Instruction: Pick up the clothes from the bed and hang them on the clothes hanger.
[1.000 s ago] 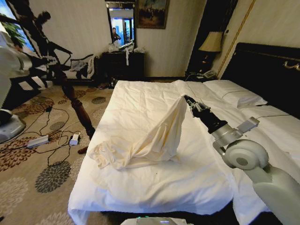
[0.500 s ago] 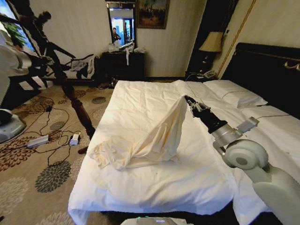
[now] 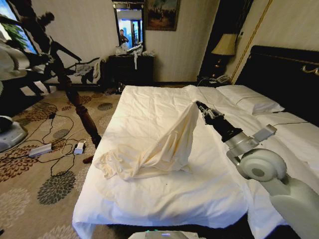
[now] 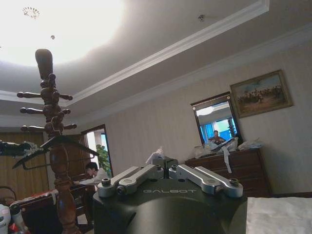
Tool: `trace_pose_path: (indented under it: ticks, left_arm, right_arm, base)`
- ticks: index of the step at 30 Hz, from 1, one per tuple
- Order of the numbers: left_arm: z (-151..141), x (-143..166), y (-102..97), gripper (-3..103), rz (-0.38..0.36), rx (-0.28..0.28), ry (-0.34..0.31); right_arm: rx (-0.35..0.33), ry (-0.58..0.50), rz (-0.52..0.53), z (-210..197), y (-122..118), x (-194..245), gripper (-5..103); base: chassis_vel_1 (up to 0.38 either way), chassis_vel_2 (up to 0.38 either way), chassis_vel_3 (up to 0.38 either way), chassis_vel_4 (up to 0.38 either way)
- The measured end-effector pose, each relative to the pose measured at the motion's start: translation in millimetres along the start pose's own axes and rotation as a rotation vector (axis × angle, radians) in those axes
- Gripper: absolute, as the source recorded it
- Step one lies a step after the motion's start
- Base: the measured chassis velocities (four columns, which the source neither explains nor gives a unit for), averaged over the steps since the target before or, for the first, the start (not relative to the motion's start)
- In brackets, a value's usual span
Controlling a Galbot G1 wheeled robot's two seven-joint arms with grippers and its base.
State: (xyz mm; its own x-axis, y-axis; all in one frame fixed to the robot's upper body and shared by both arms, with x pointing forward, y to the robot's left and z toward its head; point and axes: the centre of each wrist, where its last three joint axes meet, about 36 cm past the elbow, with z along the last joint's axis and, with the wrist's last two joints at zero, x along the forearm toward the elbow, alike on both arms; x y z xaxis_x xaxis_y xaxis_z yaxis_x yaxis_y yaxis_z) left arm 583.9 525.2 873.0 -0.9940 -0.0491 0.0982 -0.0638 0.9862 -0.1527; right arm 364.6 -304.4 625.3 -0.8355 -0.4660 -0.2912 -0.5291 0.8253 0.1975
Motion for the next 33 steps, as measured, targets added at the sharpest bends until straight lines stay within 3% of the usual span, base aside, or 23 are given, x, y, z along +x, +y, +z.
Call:
trace_pose_path:
  ticks: [6,8,11,14,16,17,18,19,20,24,25,27,28,30,33]
  left_arm:
    - [-4,29,-14.8,16,0.093,0.013,-0.06]
    - [-2,59,-30.1,16,0.18,0.005,-0.095]
    - [5,80,-38.0,16,0.229,-0.009,-0.107]
    - [35,116,-58.5,16,0.338,-0.091,-0.107]
    - [45,121,-64.4,16,0.371,-0.111,-0.105]
    - [55,126,-71.2,16,0.41,-0.13,-0.103]
    - [76,139,-87.5,16,0.519,-0.162,-0.101]
    - [86,142,-94.4,16,0.567,-0.164,-0.092]
    - [86,142,-94.4,16,0.567,-0.164,-0.092]
    - [126,153,-128.6,16,0.818,-0.09,-0.014]
    - [126,153,-128.6,16,0.818,-0.09,-0.014]
    - [136,157,-139.3,16,0.898,-0.062,0.021]
    - [146,161,-149.5,16,0.976,-0.043,0.065]
    - [149,163,-152.6,16,0.998,-0.038,0.08]
    - [175,170,-169.5,16,1.102,-0.028,0.184]
  right_arm:
    - [0.005,-0.003,0.008,-3,2,1,0]
    - [0.006,-0.001,0.009,-3,2,2,0]
    - [0.005,-0.001,0.013,-3,2,2,0]
    - [-0.01,0.043,0.078,-3,5,2,0]
    - [-0.015,0.06,0.109,-4,6,3,0]
    - [-0.021,0.076,0.137,-4,7,3,0]
    - [-0.027,0.107,0.203,-6,8,3,0]
    - [-0.027,0.117,0.231,-8,8,3,0]
    - [-0.027,0.117,0.231,-8,8,3,0]
    - [-0.006,0.164,0.354,-17,10,3,0]
    - [-0.006,0.164,0.354,-17,10,3,0]
    - [0.013,0.186,0.402,-21,10,2,0]
    - [0.043,0.204,0.453,-26,9,1,0]
    - [0.053,0.209,0.469,-27,9,1,0]
    - [0.084,0.207,0.533,-34,6,-1,0]
  base:
    - [0.0,0.0,0.0,0.0]
    - [0.0,0.0,0.0,0.0]
    - [0.0,0.0,0.0,0.0]
    - [0.0,0.0,0.0,0.0]
    - [0.0,0.0,0.0,0.0]
    - [0.0,0.0,0.0,0.0]
    - [0.0,0.0,0.0,0.0]
    - [0.0,0.0,0.0,0.0]
    - [0.0,0.0,0.0,0.0]
    - [0.0,0.0,0.0,0.0]
    - [0.0,0.0,0.0,0.0]
    - [0.0,0.0,0.0,0.0]
    - [0.0,0.0,0.0,0.0]
    - [0.0,0.0,0.0,0.0]
    - [0.0,0.0,0.0,0.0]
